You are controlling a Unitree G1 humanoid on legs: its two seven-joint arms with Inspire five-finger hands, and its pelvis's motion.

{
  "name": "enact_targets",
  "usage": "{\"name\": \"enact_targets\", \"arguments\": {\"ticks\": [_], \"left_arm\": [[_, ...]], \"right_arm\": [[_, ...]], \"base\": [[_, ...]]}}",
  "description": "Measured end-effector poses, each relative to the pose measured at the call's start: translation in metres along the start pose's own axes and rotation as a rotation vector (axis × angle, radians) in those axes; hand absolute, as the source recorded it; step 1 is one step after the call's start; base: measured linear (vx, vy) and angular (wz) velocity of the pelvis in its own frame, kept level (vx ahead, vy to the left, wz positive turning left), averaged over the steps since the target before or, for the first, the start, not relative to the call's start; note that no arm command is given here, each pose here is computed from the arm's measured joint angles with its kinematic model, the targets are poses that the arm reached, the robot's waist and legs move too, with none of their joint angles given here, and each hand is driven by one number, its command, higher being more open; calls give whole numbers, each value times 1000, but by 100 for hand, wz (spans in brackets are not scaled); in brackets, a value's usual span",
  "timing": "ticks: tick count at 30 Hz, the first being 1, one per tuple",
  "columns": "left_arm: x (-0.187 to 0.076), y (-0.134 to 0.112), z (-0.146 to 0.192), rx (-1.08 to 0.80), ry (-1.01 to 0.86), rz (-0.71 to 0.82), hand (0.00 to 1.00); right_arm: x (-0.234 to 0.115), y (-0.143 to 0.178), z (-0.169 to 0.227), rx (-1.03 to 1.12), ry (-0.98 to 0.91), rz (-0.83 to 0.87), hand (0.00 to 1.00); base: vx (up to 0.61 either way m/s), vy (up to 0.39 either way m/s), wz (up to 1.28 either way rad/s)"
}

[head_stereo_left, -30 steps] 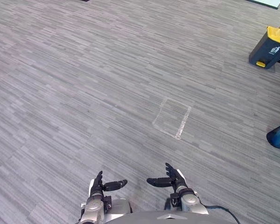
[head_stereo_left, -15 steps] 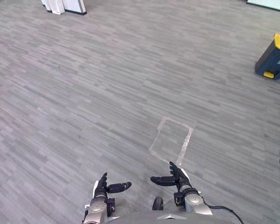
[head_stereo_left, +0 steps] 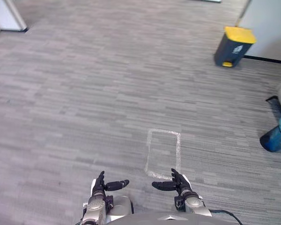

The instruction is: Organize the slippers on the shoe rack

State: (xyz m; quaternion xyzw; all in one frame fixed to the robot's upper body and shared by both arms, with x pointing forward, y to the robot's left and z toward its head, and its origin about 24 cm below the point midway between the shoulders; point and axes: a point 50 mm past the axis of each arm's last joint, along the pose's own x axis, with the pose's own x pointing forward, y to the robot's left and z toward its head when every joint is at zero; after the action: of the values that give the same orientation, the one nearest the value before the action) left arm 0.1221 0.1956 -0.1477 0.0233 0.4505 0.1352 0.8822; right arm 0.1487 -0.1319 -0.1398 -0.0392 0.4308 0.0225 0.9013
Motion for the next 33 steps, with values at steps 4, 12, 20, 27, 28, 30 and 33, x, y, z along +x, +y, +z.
{"name": "enact_targets", "arguments": {"ticks": [4,12,20,27,28,30,33], "left_arm": [[-1,0,-4,22,15,-6,100],[-3,-14,-8,10,39,-55,100],[-1,-6,6,-39,-23,-19,100],[1,-2,12,-43,-40,-8,100],[1,-2,11,-48,-35,-9,100],[1,-2,9,-46,-25,-10,100],[0,0,3,-46,-6,-4,100]], "right_arm": [[3,4,7,-41,-23,19,100],[2,-11,3,-7,-12,-34,100],[-1,-20,-6,36,16,-87,100],[-1,-14,-7,54,27,-83,100],[-1,-10,-6,61,27,-75,100],[0,-6,-5,65,27,-66,100],[0,-4,-5,62,31,-57,100]], "base": [[305,25,-38],[359,-104,-11],[280,22,-58],[313,273,-87],[262,261,-64],[187,183,-71],[116,107,-77]]}}
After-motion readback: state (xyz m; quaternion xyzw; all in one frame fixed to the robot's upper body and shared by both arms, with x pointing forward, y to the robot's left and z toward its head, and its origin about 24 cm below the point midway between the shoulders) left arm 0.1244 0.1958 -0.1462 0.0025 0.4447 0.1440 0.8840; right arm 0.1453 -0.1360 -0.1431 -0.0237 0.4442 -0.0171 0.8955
